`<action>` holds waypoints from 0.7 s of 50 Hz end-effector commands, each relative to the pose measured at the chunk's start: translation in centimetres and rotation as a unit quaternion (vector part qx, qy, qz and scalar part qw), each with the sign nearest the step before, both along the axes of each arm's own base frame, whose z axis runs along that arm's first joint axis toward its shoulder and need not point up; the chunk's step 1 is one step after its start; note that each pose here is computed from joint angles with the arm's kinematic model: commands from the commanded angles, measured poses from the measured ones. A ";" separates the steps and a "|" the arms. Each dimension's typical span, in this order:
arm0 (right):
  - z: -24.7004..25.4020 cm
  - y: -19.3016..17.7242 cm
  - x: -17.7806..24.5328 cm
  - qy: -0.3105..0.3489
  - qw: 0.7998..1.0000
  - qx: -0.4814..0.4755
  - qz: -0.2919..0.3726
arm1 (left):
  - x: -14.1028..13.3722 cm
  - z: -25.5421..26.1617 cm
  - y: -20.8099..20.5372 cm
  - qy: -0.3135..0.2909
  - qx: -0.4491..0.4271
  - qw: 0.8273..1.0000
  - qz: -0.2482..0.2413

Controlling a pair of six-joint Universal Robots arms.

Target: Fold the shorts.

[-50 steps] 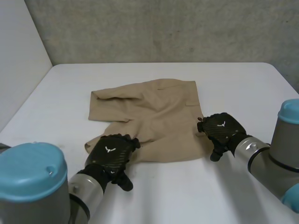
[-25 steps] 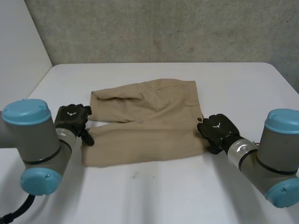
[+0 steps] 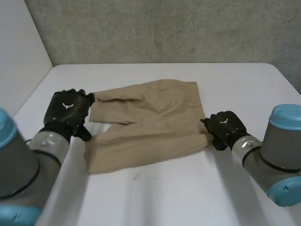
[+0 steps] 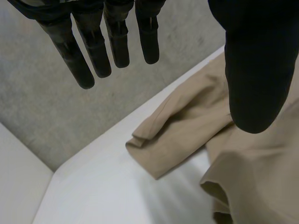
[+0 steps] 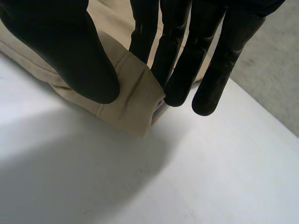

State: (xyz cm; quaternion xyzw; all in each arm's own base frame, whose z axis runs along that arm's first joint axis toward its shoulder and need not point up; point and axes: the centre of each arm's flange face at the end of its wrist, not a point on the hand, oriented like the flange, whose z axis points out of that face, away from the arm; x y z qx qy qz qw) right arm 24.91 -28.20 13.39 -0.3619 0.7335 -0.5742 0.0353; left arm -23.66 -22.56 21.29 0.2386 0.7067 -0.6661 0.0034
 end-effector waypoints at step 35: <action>0.1 0.2 -0.5 -0.032 0.997 0.052 -0.049 | -0.4 -8.8 2.4 -0.066 0.150 0.986 -0.041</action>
